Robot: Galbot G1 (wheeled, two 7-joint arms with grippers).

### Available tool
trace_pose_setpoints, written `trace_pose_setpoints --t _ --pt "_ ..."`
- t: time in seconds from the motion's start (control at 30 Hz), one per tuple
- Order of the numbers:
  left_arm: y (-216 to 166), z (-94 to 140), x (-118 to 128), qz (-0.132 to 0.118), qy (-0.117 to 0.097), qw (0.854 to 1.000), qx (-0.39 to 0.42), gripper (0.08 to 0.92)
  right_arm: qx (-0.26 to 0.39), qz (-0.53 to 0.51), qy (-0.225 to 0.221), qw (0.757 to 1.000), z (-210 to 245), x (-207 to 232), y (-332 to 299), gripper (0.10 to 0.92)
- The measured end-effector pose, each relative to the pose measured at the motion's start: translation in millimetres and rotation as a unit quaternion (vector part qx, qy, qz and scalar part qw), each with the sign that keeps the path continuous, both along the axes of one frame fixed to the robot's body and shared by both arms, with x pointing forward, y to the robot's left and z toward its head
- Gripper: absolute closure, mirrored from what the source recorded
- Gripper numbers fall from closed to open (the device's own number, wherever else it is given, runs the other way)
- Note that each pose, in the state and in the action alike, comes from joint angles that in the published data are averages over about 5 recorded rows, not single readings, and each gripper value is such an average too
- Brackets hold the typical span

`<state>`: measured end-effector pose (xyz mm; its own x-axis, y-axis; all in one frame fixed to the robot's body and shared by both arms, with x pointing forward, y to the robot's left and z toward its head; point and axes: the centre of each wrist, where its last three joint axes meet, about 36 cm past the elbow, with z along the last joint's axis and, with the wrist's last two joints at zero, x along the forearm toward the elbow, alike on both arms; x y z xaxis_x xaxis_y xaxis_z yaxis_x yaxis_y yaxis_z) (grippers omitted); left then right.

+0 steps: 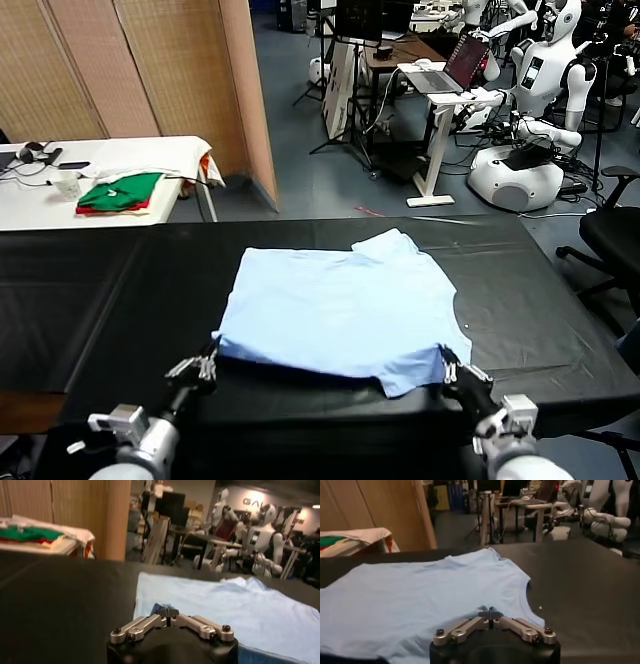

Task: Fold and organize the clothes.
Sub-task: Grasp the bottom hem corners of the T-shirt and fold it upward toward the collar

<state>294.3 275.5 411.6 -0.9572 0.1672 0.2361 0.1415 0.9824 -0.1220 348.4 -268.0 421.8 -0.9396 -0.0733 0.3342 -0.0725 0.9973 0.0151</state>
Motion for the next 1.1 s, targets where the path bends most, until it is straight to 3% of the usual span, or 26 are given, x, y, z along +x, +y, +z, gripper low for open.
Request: trace_pose_setpoints --t 0.6,0.7,0.87,0.97,1.1 --pt "18 -24 55 -0.015 0.004 0.999 0.043 0.853 -0.022 0.007 0.001 1.0 -21 51 1 0.873" --pt "19 -29 61 -0.015 0.008 0.999 0.046 0.853 -0.02 0.012 0.005 1.0 -23 53 0 0.773" --pt "19 -32 67 -0.01 0.011 0.999 0.046 0.813 -0.018 0.028 0.019 0.999 -18 44 -4 0.463" --pt "18 -32 65 -0.005 0.014 0.999 0.041 0.67 -0.018 0.031 0.022 0.999 -10 32 -7 0.276" --pt "13 -30 57 -0.004 0.021 0.999 0.034 0.407 -0.018 0.028 0.022 0.999 -2 10 -12 0.146"
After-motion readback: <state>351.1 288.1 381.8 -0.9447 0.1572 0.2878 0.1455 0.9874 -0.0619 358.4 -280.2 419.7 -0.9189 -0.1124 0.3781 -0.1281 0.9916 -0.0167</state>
